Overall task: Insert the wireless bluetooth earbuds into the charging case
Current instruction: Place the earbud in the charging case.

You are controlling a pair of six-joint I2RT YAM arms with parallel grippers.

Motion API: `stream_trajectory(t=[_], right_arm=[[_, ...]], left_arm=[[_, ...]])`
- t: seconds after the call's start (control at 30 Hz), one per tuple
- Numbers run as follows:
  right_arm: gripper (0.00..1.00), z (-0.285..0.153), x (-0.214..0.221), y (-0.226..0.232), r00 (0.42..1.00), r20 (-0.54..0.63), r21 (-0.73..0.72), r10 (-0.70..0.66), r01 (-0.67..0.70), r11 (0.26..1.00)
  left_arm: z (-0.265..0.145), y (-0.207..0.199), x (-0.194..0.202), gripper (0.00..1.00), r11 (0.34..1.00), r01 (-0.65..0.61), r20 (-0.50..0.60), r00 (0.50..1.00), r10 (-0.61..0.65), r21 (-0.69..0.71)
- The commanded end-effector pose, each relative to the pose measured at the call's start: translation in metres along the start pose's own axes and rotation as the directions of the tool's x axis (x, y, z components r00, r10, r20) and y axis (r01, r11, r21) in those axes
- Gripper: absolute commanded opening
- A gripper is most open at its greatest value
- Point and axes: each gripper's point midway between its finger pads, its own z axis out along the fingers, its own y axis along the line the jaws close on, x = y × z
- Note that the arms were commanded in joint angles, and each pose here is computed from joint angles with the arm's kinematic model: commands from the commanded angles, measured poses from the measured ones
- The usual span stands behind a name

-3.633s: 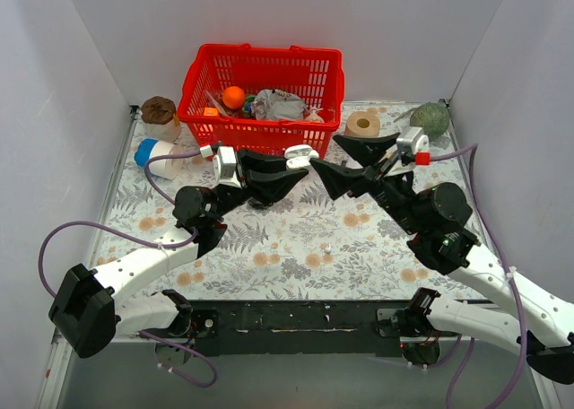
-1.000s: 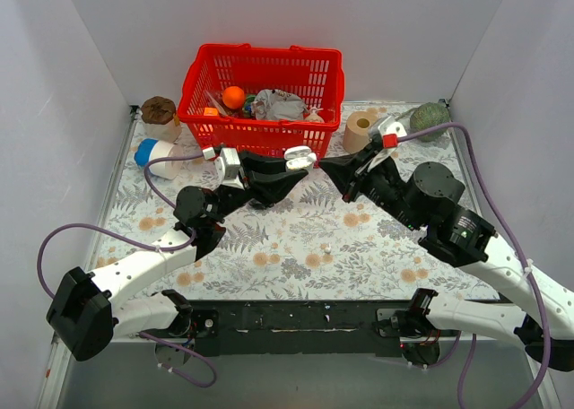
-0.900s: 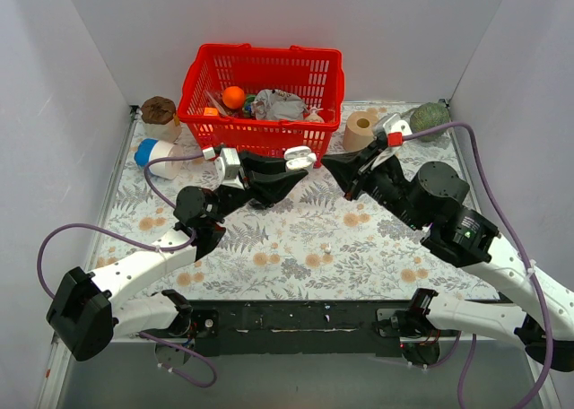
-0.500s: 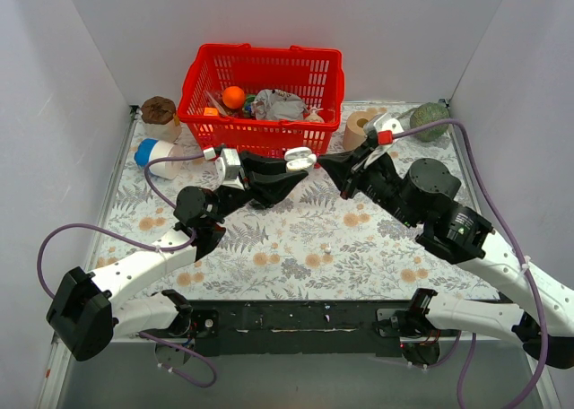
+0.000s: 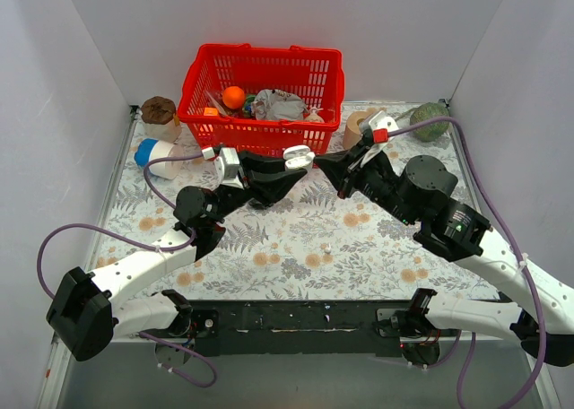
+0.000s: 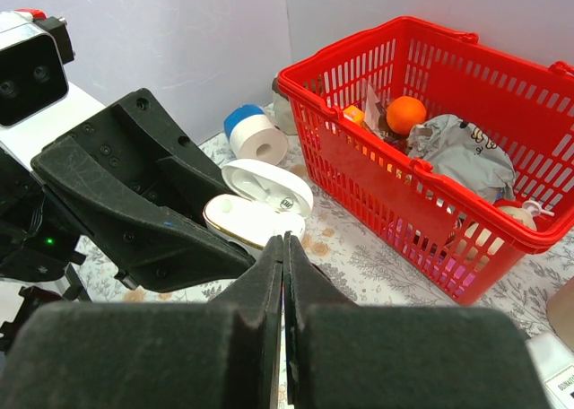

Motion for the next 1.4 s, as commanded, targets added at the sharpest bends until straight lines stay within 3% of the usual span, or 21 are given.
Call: stream_trajectory(t=[0.0, 0.07, 0.1, 0.17, 0.33, 0.37, 0.57, 0.77, 1.37], right_arm=[[0.01, -0.004, -0.033, 0.008, 0.996, 0.088, -0.034, 0.02, -0.017, 0.999], [0.01, -0.009, -0.038, -0.002, 0.993, 0.112, 0.019, 0.025, -0.028, 0.999], [0.12, -0.017, -0.044, -0.006, 0.99, 0.135, 0.035, 0.029, -0.034, 0.999], [0.5, -0.022, -0.047, -0.014, 0.988, 0.15, 0.074, 0.029, -0.04, 0.996], [0.75, -0.029, -0.049, -0.009, 0.989, 0.139, 0.048, 0.052, -0.059, 0.997], [0.87, -0.025, -0.045, -0.002, 0.992, 0.106, 0.017, 0.061, -0.063, 0.998], [0.92, -0.008, -0.03, 0.026, 0.986, -0.01, -0.09, 0.166, -0.166, 0.982], [0.93, 0.002, -0.021, 0.032, 0.974, -0.071, -0.094, 0.217, -0.223, 0.97], [0.93, 0.001, -0.018, 0.032, 0.966, -0.074, -0.084, 0.249, -0.255, 0.963]], left_arm=[[0.0, -0.007, -0.006, 0.0, 1.0, -0.002, 0.011, 1.0, 0.002, 0.024], [-0.001, -0.008, -0.008, 0.0, 1.0, -0.002, 0.017, 1.0, 0.002, 0.021], [-0.002, -0.007, -0.008, 0.0, 1.0, -0.002, 0.018, 1.0, 0.002, 0.017], [-0.004, -0.008, -0.01, 0.0, 1.0, -0.004, 0.023, 1.0, 0.003, 0.012], [-0.007, -0.008, -0.007, 0.0, 1.0, -0.006, 0.015, 1.0, 0.006, 0.011], [-0.007, -0.008, -0.007, 0.0, 1.0, -0.005, 0.017, 1.0, 0.005, 0.008], [-0.005, -0.01, -0.008, 0.0, 1.0, 0.009, 0.02, 1.0, -0.01, 0.024], [-0.005, -0.01, -0.01, 0.0, 1.0, 0.009, 0.021, 1.0, -0.01, 0.022], [-0.005, 0.0, -0.008, 0.0, 0.999, 0.006, 0.015, 1.0, -0.006, -0.035]])
